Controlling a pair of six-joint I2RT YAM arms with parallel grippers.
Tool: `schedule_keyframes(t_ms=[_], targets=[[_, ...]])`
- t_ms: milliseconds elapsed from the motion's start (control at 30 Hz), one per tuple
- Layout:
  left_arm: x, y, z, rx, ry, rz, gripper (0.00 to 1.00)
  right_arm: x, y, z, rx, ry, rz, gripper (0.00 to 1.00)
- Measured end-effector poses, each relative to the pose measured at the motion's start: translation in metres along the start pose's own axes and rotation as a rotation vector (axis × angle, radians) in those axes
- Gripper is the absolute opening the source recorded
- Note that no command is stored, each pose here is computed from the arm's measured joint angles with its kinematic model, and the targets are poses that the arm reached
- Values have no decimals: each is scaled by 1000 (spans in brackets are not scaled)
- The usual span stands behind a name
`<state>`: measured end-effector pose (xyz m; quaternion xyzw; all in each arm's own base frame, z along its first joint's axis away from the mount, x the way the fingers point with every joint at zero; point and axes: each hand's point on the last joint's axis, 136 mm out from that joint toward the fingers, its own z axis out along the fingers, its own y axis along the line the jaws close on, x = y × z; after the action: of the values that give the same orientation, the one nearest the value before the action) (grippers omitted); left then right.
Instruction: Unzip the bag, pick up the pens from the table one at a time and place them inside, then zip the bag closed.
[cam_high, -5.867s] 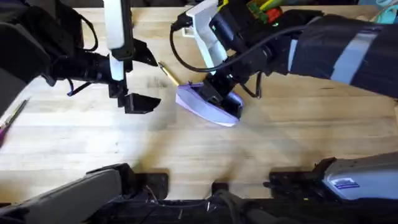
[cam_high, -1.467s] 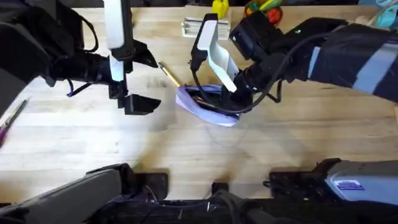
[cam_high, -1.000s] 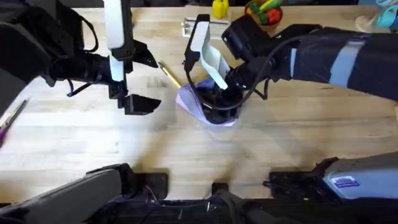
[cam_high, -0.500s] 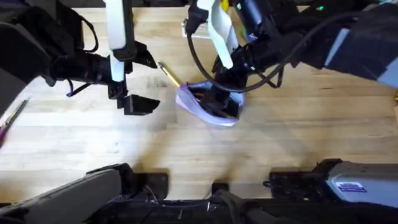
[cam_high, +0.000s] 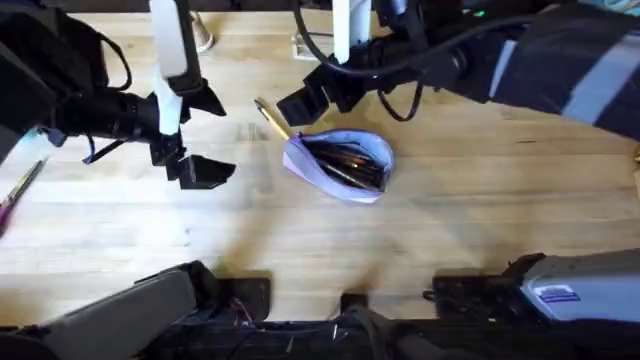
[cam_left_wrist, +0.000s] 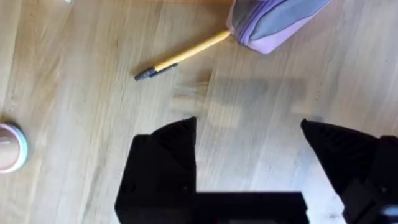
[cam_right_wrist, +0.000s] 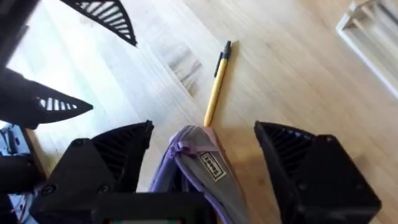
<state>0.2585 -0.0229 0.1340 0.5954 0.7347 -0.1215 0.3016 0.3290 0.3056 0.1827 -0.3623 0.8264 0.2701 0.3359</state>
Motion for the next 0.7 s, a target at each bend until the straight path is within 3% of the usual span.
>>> schedule_keyframes(t_ms=[233,367,500,700], targets=[[20,-2,-13,-20,20,-104,993,28,-14,36,14,177,152,997],[23,-4,-15,-19,25,-123,993,11,-21,54,64,223,140,997],[23,-4,-15,-17,25,-125,993,-4,-11,86,96,216,43,997],[23,-5,-15,-15,25,-126,994,48,-2,135,122,348,-23,997]])
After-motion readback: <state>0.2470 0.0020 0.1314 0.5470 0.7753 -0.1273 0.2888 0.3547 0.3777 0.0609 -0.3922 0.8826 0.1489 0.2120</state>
